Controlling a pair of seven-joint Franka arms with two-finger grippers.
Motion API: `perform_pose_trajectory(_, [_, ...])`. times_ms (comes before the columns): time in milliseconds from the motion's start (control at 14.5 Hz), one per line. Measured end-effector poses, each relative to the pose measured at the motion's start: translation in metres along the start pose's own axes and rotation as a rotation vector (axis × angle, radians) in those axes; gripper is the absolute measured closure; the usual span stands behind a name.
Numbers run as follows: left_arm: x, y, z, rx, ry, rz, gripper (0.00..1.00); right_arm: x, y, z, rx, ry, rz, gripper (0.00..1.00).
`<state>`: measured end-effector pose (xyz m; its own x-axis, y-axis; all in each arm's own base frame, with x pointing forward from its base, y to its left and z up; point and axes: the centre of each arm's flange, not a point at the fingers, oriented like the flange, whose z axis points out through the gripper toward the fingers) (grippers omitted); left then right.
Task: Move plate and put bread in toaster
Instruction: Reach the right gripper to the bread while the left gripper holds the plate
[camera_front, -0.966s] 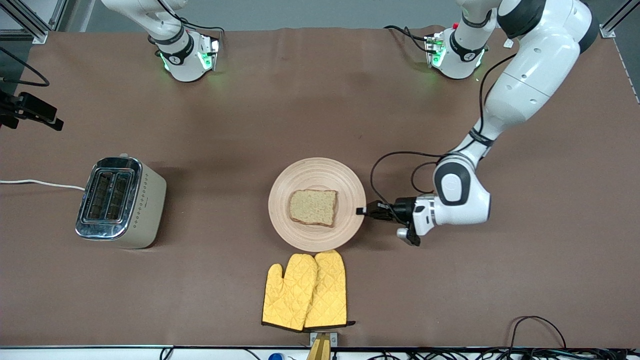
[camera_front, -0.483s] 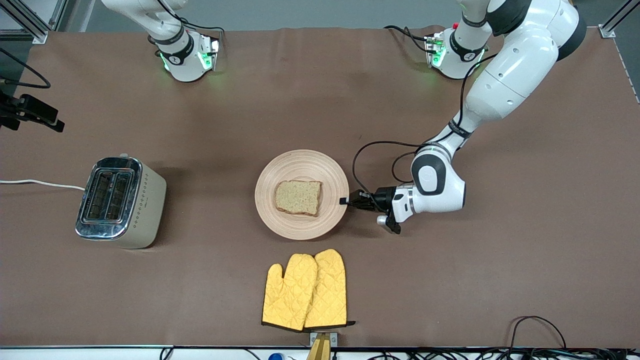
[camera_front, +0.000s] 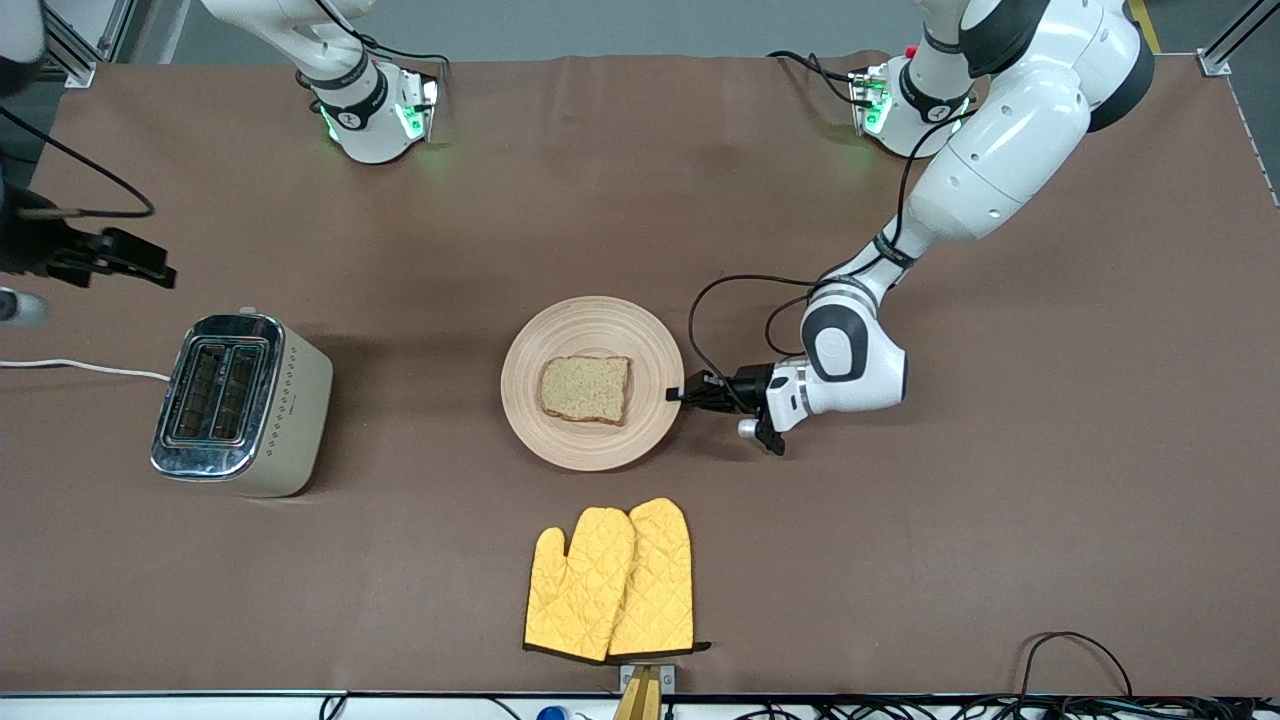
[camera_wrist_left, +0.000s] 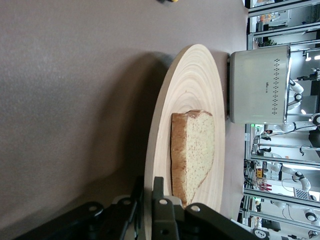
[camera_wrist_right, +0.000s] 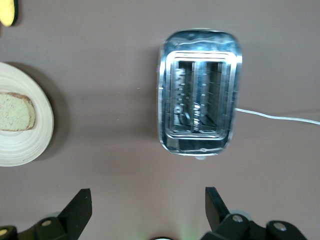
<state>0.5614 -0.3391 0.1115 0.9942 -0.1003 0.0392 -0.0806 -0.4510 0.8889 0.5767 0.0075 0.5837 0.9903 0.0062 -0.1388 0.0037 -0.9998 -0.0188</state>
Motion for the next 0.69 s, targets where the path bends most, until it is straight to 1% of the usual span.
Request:
perform_pose_trajectory(69, [0.000, 0.000, 0.001, -0.002, 0.002, -0.004, 0.88, 0.011, -0.019, 0.014, 0.016, -0.006, -0.009, 0.00])
perform_pose_trajectory(138, [0.000, 0.000, 0.000, -0.004, 0.004, -0.006, 0.88, 0.021, -0.038, 0.029, 0.032, -0.011, -0.004, 0.00])
perform_pose_trajectory(207, [0.001, 0.000, -0.001, -0.006, 0.008, -0.009, 0.81, 0.030, -0.058, 0.043, 0.042, -0.012, 0.003, 0.00])
perform_pose_trajectory(345, [0.006, 0.000, -0.006, -0.008, 0.024, -0.026, 0.63, 0.044, -0.099, 0.074, 0.051, -0.004, 0.034, 0.00])
perform_pose_trajectory(414, [0.011, 0.000, -0.011, -0.003, 0.040, -0.037, 0.54, 0.049, -0.119, 0.088, 0.069, 0.002, 0.057, 0.00])
perform_pose_trajectory(483, [0.019, 0.001, -0.020, 0.006, 0.066, -0.047, 0.43, 0.054, -0.139, 0.103, 0.095, 0.009, 0.073, 0.00])
perform_pose_trajectory(552, [0.029, 0.003, -0.033, 0.014, 0.094, -0.052, 0.33, 0.059, -0.158, 0.119, 0.115, 0.021, 0.077, 0.00])
perform_pose_trajectory(690, [0.050, 0.006, -0.071, 0.040, 0.149, -0.037, 0.15, 0.067, -0.196, 0.158, 0.130, 0.059, 0.088, 0.00])
